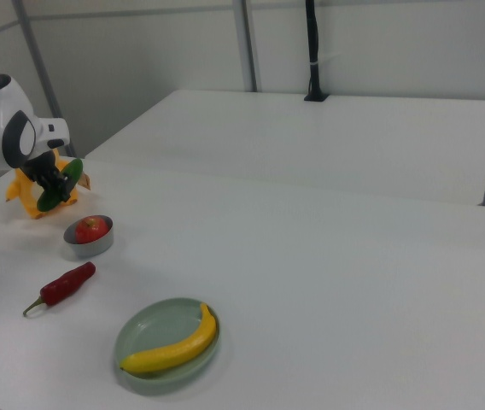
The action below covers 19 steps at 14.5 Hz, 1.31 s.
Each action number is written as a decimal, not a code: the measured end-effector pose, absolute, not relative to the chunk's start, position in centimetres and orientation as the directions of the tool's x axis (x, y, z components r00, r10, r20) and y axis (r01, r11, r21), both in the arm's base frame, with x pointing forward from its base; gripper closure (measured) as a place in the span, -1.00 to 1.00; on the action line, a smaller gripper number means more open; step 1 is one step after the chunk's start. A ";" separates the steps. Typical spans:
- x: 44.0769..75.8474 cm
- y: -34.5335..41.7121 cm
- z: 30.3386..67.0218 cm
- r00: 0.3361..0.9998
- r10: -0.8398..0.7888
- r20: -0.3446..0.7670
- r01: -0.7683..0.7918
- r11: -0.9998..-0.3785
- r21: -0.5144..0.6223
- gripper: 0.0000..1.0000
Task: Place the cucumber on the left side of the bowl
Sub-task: 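Lift the cucumber and carry it past the chili toward the apple bowl, then lower the cucumber beside the grey bowl and open the gripper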
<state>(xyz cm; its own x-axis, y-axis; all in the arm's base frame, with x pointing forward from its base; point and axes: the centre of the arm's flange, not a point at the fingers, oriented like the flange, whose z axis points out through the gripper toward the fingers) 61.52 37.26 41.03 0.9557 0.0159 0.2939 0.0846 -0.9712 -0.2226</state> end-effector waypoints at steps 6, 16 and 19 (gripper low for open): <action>61.9 37.3 38.5 0.963 0.009 0.269 0.070 -0.973 -0.218 0.05; 62.2 36.7 38.0 0.965 -0.005 0.261 0.053 -0.975 -0.214 -0.57; 62.6 36.1 38.2 0.964 -0.014 0.265 0.045 -0.976 -0.214 -0.73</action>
